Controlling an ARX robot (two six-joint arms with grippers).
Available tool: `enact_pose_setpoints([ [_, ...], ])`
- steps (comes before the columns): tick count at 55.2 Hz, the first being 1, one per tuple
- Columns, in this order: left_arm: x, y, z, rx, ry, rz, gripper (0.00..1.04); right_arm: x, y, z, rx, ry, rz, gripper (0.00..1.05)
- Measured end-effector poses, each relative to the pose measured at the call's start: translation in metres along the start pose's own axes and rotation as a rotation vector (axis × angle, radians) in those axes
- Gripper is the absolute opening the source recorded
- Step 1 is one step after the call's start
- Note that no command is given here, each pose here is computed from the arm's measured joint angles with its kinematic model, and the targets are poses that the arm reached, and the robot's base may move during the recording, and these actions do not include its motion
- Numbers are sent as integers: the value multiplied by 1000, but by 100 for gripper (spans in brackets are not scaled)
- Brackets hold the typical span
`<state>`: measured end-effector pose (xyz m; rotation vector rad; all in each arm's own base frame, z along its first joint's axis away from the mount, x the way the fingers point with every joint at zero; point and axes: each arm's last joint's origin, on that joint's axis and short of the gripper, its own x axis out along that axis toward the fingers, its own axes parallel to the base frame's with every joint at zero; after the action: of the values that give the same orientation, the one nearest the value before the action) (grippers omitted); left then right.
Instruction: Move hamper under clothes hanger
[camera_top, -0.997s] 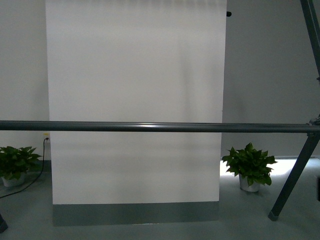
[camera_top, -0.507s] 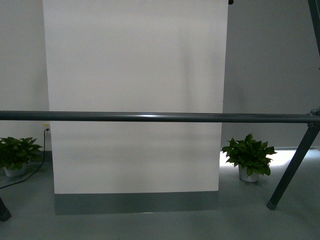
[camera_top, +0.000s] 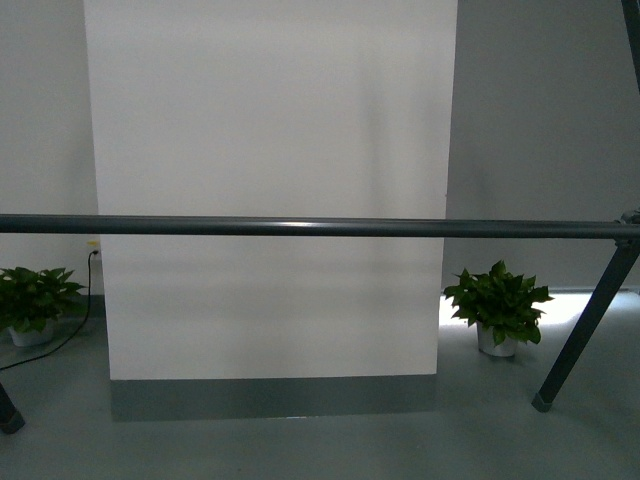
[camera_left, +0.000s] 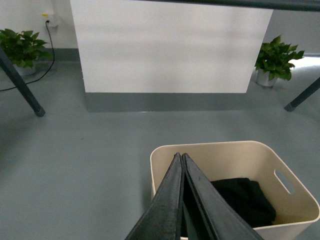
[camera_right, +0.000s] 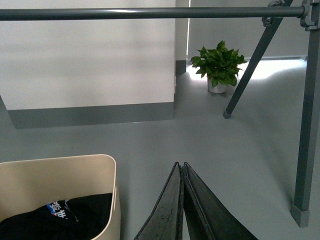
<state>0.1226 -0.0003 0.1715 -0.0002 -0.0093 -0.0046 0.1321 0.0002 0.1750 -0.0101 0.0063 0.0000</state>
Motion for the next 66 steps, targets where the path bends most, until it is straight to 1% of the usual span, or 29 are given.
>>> enact_pose_setpoints([
  [8, -4, 0, 1, 0, -13, 2, 3, -5, 0, -8, 0, -8, 0, 2],
  [40, -15, 0, 1, 0, -12, 2, 3, -19, 0, -7, 0, -16, 0, 2],
  [44, -22, 0, -4, 0, 21, 2, 3, -21, 0, -7, 0, -15, 1, 2],
  [47, -25, 0, -2, 0, -5, 2, 3, -22, 0, -7, 0, -15, 1, 2],
  [56, -26, 0, -2, 0, -5, 2, 3, -24, 0, -7, 0, -15, 1, 2],
  [61, -26, 0, -2, 0, -6, 2, 3, -31, 0, -12, 0, 21, 2, 2],
  [66, -26, 0, -2, 0, -6, 3, 3, -34, 0, -10, 0, -11, 2, 2],
])
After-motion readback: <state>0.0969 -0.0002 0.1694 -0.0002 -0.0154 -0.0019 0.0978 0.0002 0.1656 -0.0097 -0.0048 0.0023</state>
